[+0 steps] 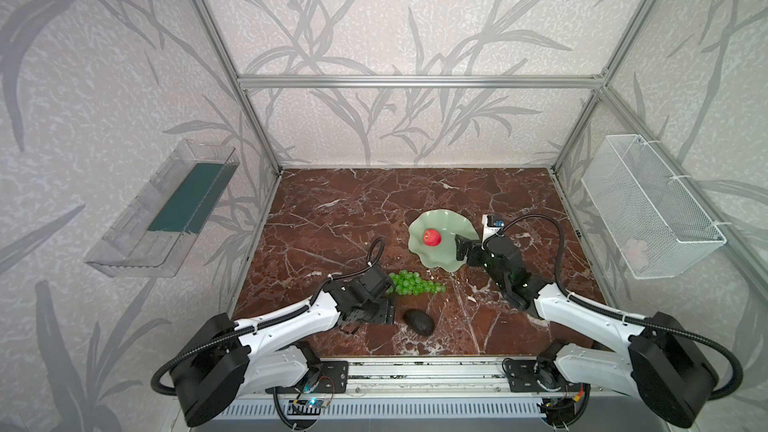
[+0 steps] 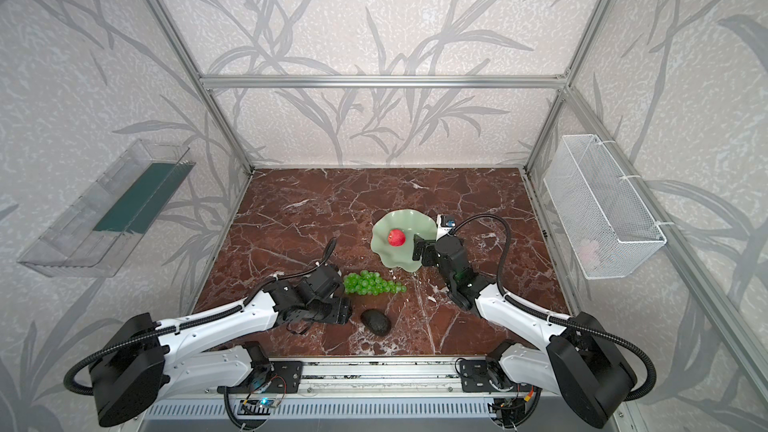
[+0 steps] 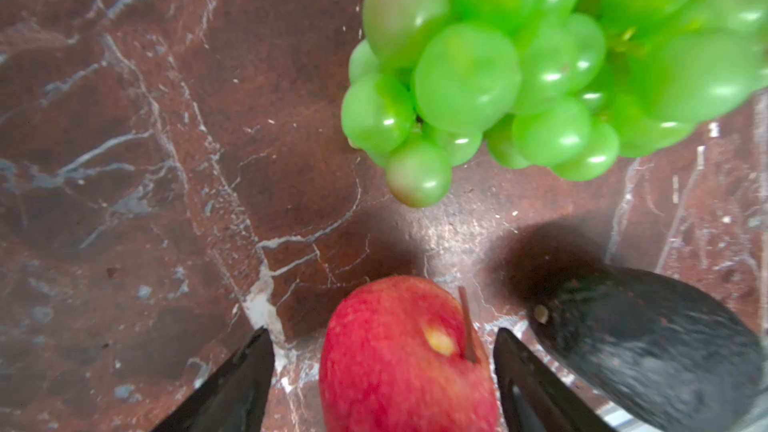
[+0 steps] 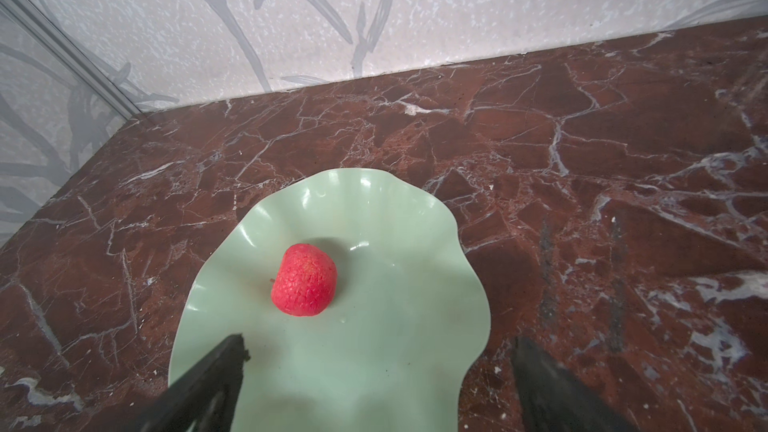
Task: Place and organize the fake fruits in the fruit bowl
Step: 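Grasp the other red apple with the left gripper while the right gripper withdraws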
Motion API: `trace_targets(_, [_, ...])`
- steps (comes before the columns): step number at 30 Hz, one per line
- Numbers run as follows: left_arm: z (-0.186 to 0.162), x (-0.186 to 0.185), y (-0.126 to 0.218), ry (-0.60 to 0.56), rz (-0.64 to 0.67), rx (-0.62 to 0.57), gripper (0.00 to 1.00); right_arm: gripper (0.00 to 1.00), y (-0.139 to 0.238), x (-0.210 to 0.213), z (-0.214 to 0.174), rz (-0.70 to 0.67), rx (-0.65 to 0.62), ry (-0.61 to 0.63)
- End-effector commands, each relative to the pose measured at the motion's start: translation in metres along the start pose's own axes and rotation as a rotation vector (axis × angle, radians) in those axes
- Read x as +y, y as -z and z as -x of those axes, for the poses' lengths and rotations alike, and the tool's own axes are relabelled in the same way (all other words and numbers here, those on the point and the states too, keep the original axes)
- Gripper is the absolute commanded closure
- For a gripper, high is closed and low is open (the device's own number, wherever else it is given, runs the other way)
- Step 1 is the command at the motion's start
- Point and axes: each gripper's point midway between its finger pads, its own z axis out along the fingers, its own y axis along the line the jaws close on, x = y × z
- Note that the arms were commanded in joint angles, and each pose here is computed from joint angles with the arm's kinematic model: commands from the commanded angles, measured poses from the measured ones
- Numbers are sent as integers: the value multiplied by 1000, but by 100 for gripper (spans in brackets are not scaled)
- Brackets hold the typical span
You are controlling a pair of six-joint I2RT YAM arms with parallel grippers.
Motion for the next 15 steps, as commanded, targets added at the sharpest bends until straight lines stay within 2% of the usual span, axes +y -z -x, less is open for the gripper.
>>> trace_targets(1, [8, -5, 1, -14, 8, -12, 20, 1, 4, -5, 6, -13, -32, -14])
trace_targets(7, [8, -1, 1, -17, 27, -10, 33, 1, 6, -9, 3, -21, -30, -16])
trace_targets(9, [10, 1, 5, -21, 31, -30, 40, 1, 6, -9, 1, -22, -27, -15])
trace_targets(12, [17, 1, 17, -22, 20, -89, 50, 1, 6, -10, 1, -25, -27, -19])
trace_targets(15, [30, -2, 37, -25, -27, -199, 54, 1, 6, -11, 0, -25, -27, -20])
